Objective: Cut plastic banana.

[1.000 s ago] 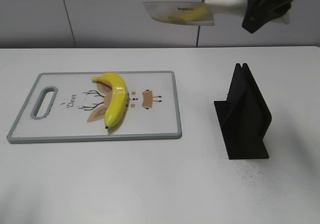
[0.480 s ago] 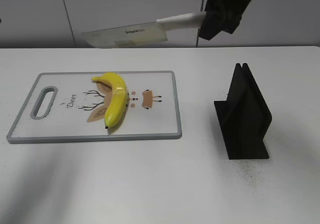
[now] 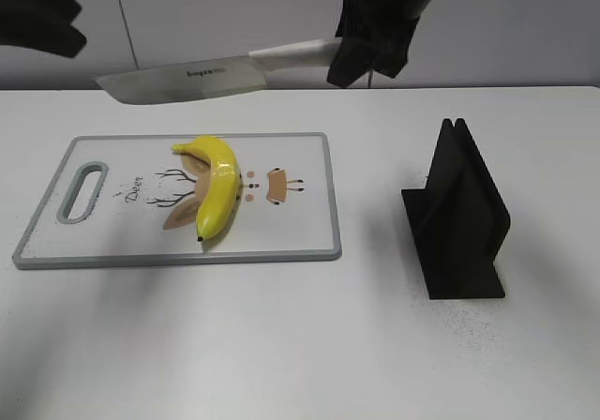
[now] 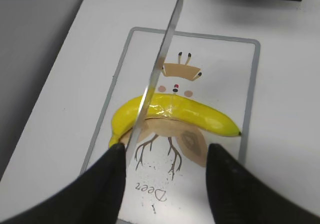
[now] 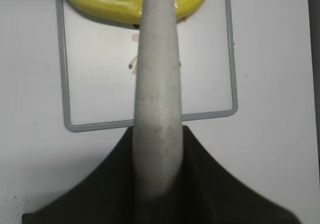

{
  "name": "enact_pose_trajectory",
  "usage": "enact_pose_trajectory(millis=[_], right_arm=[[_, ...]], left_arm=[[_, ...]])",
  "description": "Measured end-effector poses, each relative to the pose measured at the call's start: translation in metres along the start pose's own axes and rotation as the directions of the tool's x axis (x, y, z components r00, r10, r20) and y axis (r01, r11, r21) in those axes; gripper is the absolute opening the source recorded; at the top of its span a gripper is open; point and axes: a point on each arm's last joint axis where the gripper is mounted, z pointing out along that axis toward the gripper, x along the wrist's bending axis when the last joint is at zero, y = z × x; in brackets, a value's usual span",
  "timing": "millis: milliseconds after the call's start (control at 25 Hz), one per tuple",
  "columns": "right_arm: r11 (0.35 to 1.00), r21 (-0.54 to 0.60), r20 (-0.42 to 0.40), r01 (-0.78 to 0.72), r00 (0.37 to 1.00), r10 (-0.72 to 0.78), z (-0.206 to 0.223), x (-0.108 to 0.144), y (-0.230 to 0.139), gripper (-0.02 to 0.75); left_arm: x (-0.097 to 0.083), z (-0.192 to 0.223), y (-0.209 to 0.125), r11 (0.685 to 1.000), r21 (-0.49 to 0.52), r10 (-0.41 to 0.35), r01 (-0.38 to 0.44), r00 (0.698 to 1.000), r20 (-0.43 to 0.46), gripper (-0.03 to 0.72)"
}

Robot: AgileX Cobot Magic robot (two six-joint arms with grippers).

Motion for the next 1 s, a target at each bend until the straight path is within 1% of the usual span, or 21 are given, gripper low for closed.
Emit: enact_pose_trajectory(millis=[40,120,320,520,680,760,840,920,1000], right_arm=[[1.000,-0.003,0.001,-0.003,1.000,0.003,0.003,-0.001,0.000,0.164],[1.000,-0.001,-0.006,-0.006,1.000,0.006,0.009,-0.002,-0.002,0.164],[1.000,0.008,-0.022,-0.009,1.000,0.009,0.018,-0.002,-0.004,0.164],[1.000,0.010,-0.025,0.005,1.000,-0.004,0.020,-0.002,-0.005,0.164],[1.000,0.009,-0.025,0.005,1.000,-0.005,0.020,-0.002,-0.005,0.164],[1.000,0.007,-0.025,0.006,1.000,-0.005,0.020,-0.002,-0.005,0.164],[1.000,0.006,-0.024,0.006,1.000,-0.006,0.020,-0.003,-0.004,0.164],[1.000,0.004,-0.019,0.006,1.000,-0.006,0.020,-0.003,-0.004,0.164],[1.000,-0.004,-0.011,0.000,1.000,0.000,0.019,-0.004,-0.005,0.164]], left_arm=[[0.001,0.005,-0.002,1.000,0.002,0.022,-0.022,1.000,0.010,0.508],[0.005,0.019,-0.005,0.999,0.007,0.041,-0.041,0.999,0.015,0.508],[0.015,0.051,-0.013,0.998,0.031,0.045,-0.045,0.999,-0.013,0.508],[0.020,0.075,-0.025,0.996,0.071,0.049,-0.051,0.998,0.025,0.506],[0.022,0.083,-0.033,0.993,0.101,0.054,-0.058,0.998,0.042,0.493],[0.023,0.085,-0.035,0.992,0.112,0.059,-0.063,0.997,0.044,0.467],[0.023,0.087,-0.038,0.991,0.118,0.057,-0.062,0.997,0.052,0.423],[0.023,0.090,-0.040,0.991,0.122,0.053,-0.059,0.997,0.055,0.370],[0.024,0.092,-0.042,0.990,0.126,0.051,-0.057,0.998,0.048,0.301]])
